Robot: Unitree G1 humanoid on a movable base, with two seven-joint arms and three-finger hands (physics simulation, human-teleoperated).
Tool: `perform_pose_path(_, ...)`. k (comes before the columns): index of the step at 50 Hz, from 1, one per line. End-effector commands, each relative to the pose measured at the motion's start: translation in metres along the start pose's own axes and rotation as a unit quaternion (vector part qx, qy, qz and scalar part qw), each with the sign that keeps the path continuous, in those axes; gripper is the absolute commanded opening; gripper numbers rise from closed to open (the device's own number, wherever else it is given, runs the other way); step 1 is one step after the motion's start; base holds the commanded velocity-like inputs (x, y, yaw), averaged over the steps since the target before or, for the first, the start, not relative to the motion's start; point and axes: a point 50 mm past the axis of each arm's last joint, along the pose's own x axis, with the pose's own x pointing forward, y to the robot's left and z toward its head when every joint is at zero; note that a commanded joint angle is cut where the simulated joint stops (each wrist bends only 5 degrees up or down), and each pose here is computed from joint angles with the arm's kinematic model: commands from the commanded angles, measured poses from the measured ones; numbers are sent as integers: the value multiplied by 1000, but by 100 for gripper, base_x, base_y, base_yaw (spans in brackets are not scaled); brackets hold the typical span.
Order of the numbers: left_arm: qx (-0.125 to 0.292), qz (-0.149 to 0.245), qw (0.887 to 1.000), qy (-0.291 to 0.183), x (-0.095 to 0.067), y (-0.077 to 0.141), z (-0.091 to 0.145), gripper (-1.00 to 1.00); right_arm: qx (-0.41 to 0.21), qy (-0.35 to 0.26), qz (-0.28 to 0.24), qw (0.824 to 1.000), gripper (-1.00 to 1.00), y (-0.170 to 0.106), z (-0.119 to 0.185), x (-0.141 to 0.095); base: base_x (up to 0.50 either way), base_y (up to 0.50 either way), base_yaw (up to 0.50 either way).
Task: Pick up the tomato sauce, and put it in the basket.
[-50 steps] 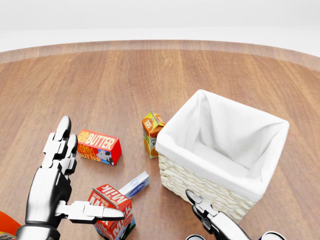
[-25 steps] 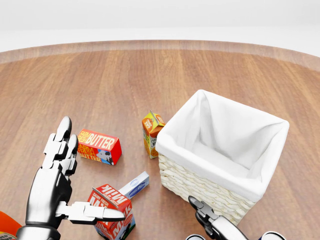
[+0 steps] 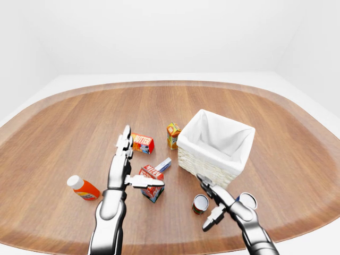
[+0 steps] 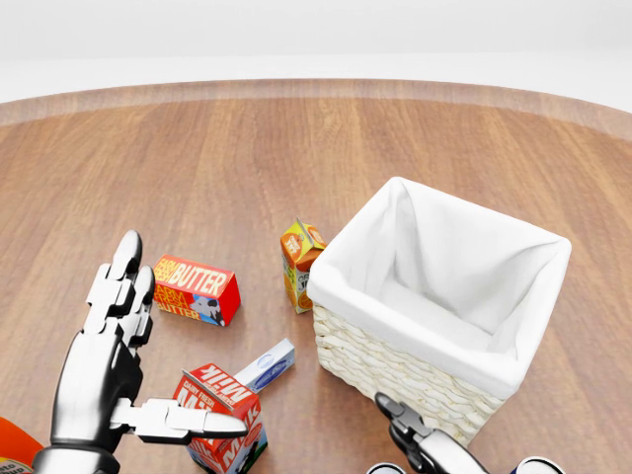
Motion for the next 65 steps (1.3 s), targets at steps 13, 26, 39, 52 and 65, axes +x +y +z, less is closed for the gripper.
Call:
perform_pose_path(13,0,-2,1000,5,0,-1,-2,100,4,22,0,1000,100,0,-7,5,0,0,0)
perform_pose_path(26,0,-4,1000,6,-1,-2,-3,100,0,15,0,1000,100,0,-2,7,0,0,0)
perform_pose_path(39,0,-4,1000,9,-1,-2,-4,100,-2,18,0,1000,100,-1,-2,9,0,0,0)
perform_pose_path(52,0,-4,1000,9,-1,-2,-4,100,2,35,0,999,100,-1,-9,12,0,0,0)
perform_pose_path(65,0,-5,1000,9,-1,-2,-4,100,1,39,1,999,100,0,-10,12,0,0,0)
